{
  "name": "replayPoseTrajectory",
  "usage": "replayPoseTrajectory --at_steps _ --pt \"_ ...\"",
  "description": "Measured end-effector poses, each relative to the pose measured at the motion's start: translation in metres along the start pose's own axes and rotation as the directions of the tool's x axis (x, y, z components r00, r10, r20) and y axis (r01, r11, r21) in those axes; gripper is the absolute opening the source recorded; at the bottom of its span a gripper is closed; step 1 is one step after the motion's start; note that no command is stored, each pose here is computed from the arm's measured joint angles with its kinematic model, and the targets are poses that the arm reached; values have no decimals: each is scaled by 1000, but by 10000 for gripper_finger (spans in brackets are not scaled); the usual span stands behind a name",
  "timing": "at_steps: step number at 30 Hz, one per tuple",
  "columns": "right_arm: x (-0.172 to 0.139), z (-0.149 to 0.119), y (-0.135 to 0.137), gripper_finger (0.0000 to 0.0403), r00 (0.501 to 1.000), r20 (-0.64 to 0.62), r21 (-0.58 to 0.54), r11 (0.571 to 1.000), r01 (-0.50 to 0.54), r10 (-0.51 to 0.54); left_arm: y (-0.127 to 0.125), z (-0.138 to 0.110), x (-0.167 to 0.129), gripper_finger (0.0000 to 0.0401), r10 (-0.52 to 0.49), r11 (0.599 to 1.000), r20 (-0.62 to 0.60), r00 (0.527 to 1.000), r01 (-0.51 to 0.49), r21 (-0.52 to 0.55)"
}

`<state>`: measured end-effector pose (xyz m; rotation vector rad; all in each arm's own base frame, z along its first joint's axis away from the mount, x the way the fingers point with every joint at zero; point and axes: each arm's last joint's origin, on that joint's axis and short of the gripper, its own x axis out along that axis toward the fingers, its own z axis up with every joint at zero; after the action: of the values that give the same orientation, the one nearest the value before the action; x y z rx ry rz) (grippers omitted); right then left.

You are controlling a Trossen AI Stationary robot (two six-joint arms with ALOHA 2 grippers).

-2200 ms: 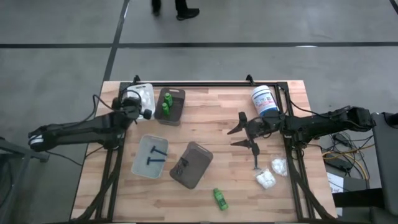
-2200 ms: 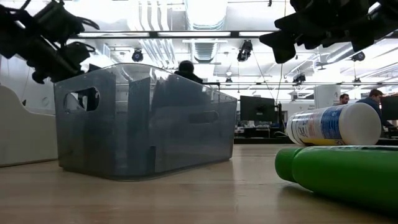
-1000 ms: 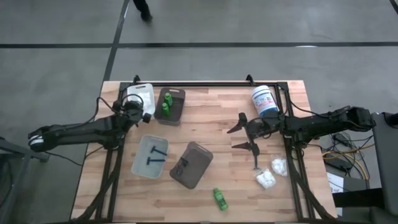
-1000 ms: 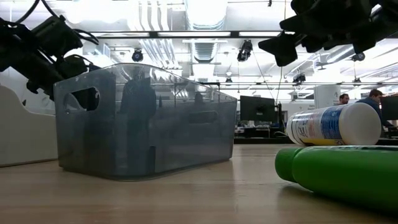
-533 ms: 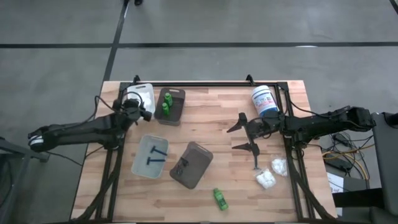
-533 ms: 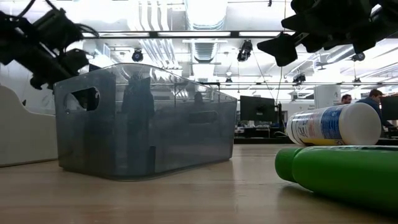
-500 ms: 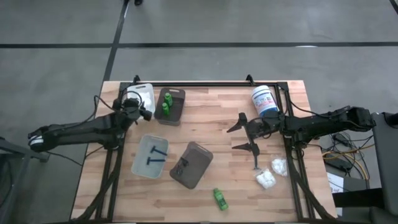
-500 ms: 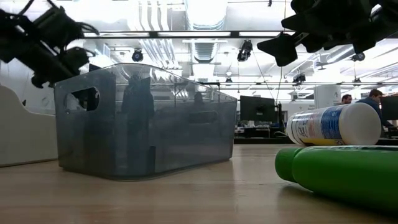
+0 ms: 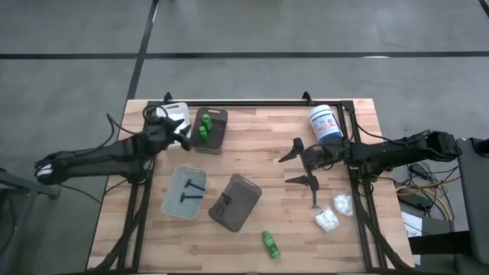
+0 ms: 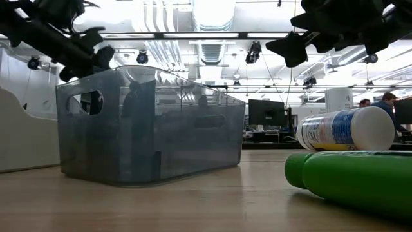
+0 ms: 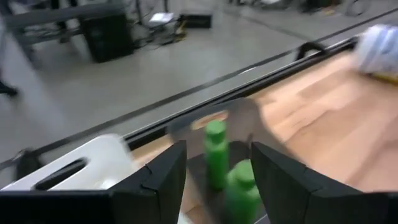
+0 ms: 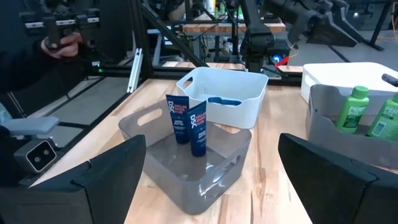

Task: Pick & Place Travel size toiletries
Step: Put the cotton pack into the white bin

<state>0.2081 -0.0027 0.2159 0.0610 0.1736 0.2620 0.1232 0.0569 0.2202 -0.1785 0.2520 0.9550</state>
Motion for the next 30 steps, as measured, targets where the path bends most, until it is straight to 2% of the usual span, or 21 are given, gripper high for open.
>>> replayPoseTrajectory --at_steps 11,18,23,30 --pt "0 0 0 364 1000 -1 130 992 0 0 -17 14 -9 183 -210 977 130 969 214 -18" --pt "0 0 0 364 1000 -3 156 988 7 -7 -34 15 -13 183 -324 945 158 933 328 5" --pt "0 -1 0 364 1000 -16 230 973 6 -2 -52 13 -15 183 -405 914 174 898 404 44" --pt "4 2 8 364 972 -233 321 946 45 33 -72 7 -16 183 -478 878 146 866 472 77"
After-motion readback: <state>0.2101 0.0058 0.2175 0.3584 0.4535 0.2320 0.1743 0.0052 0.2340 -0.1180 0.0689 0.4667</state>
